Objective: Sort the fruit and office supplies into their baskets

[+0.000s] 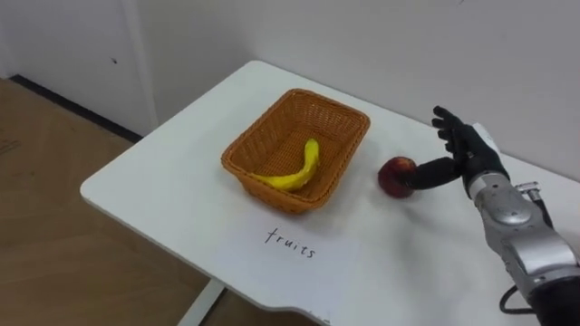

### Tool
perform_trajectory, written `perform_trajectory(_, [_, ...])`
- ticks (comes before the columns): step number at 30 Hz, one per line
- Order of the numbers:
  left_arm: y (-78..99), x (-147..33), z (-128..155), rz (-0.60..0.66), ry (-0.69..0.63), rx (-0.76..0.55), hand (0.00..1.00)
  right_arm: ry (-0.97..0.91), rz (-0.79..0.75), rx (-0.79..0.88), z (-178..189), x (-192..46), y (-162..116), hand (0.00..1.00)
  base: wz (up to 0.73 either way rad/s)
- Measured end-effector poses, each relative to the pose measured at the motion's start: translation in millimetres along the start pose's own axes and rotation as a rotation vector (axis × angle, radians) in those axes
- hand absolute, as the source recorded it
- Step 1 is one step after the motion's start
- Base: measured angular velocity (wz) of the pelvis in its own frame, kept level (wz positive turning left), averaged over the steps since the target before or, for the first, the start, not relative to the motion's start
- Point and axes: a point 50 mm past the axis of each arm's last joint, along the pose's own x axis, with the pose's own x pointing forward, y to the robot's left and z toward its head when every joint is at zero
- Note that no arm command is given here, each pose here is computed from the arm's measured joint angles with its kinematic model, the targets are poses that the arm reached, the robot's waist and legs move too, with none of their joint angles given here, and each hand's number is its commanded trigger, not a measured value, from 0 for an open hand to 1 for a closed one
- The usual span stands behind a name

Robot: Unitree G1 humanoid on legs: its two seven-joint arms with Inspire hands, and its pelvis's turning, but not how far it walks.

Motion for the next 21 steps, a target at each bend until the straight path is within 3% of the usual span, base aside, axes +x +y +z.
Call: perform_trajectory(21, [-7.3, -2.7, -4.8, -0.041, -0.007, 0.059, 0.0, 0.034, -0.02, 0.048, -8.6, 0.2, 4.0, 0.0, 0.03])
